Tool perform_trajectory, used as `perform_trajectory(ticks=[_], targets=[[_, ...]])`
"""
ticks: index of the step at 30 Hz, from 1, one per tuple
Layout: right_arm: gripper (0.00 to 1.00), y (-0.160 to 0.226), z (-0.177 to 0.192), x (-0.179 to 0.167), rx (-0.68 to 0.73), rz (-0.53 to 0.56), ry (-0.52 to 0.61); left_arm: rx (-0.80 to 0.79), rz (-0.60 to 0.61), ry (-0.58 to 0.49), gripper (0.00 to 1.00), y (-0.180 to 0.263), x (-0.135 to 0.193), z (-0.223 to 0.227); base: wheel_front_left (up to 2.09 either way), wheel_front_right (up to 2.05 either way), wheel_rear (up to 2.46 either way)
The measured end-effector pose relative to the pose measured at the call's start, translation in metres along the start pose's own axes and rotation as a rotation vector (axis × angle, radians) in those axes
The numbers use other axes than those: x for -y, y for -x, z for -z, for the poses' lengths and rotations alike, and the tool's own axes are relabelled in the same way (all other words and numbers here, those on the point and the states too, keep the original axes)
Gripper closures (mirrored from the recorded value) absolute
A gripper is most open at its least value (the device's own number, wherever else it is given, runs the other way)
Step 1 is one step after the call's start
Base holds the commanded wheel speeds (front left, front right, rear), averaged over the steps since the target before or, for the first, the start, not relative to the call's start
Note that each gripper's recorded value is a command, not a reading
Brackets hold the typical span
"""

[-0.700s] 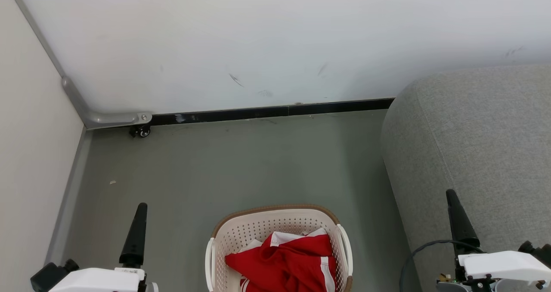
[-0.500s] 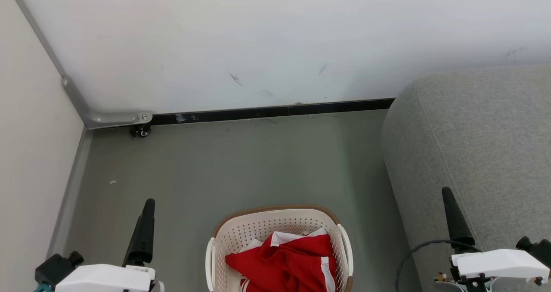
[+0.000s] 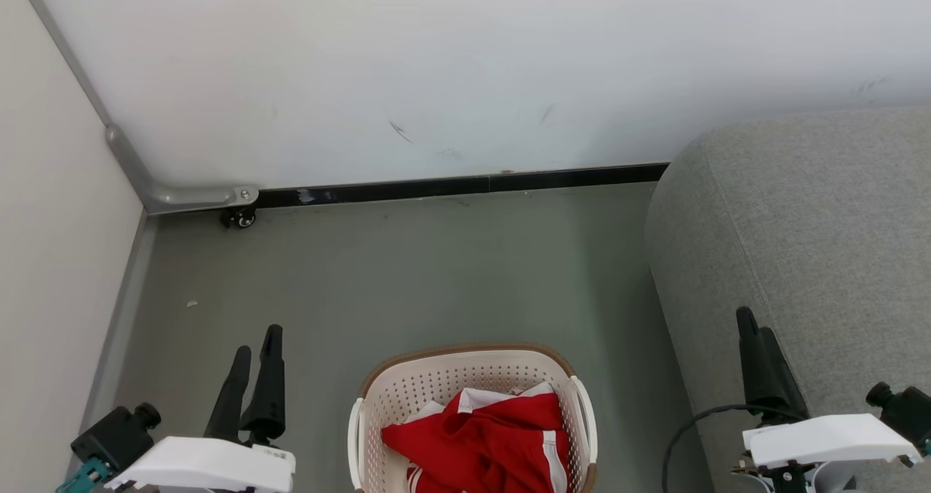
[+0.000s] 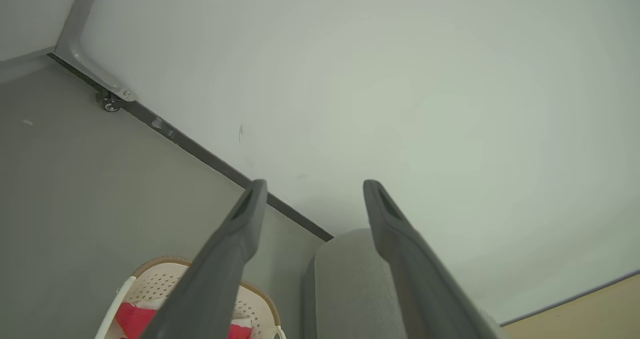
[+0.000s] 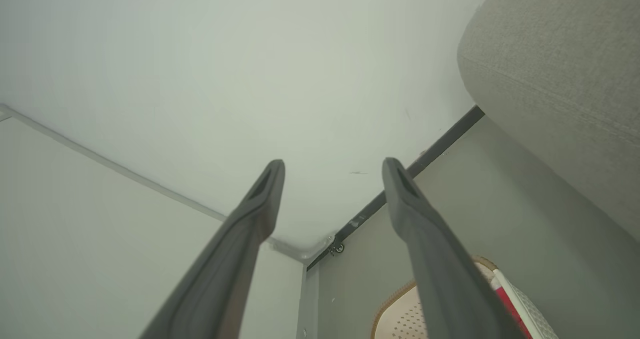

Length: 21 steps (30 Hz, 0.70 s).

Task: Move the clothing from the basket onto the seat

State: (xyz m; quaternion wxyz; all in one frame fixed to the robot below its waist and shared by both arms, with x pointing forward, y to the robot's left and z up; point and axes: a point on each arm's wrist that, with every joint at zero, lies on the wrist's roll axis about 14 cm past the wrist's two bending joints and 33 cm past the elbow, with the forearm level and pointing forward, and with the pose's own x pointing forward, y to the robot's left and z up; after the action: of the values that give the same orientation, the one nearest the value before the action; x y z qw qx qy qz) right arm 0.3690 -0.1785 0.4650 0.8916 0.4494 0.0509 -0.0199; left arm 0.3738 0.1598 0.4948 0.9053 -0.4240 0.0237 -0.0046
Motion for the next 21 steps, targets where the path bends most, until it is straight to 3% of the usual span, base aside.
perform_trajectory(ticks=[21], targets=[[0.0, -0.003, 0.007, -0.009, -0.005, -0.053, 0.361, 0.012, 0.068, -0.476, 0.0, 0.001, 0.019, 0.01, 0.0, 0.0, 0.0]])
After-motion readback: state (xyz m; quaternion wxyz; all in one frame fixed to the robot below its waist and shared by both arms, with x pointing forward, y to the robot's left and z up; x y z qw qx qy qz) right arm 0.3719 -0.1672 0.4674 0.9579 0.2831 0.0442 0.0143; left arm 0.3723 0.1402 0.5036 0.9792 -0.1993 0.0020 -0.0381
